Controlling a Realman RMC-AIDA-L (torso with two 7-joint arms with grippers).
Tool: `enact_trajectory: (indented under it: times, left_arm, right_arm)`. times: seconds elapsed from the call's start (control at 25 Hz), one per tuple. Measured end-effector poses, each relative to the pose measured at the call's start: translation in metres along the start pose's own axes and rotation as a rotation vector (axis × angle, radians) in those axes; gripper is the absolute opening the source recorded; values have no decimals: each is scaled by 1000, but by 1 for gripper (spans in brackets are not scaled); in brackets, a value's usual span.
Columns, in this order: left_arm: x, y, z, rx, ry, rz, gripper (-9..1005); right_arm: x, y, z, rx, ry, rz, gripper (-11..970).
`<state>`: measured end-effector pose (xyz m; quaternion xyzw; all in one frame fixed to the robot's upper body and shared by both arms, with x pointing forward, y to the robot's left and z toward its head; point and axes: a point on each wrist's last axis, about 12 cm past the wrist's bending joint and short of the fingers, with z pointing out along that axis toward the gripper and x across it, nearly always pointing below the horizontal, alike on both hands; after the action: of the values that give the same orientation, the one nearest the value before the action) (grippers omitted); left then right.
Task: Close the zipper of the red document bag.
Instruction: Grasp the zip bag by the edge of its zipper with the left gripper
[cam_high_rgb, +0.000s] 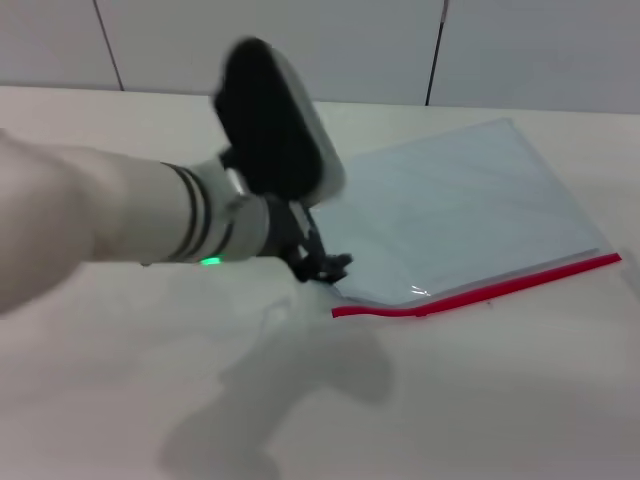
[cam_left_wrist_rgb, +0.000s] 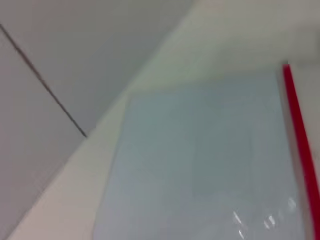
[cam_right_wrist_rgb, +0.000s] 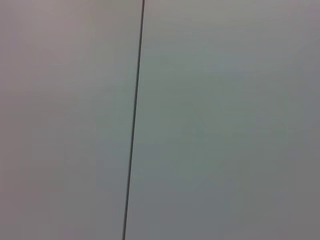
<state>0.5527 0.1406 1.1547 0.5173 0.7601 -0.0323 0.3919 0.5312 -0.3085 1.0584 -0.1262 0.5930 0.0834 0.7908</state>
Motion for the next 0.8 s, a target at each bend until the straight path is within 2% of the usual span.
enact_trajectory:
  times: [0.12,0.4,0.52,0.8]
  left_arm:
    - [-7,-15,7,-15,91,128,818]
    - [-19,-53,12,25,103,299,818]
    - [-19,-61,11,48,111,324,817]
    - [-9,-68,16,75,152,350,810]
  right_arm:
    - [0,0,1,-1,-1,0,821]
    - [0,-1,1,-1,1,-6,820]
    - [0,-1,1,-1,1,-7,820]
    - [0,-2,-1,5,2,-6,820]
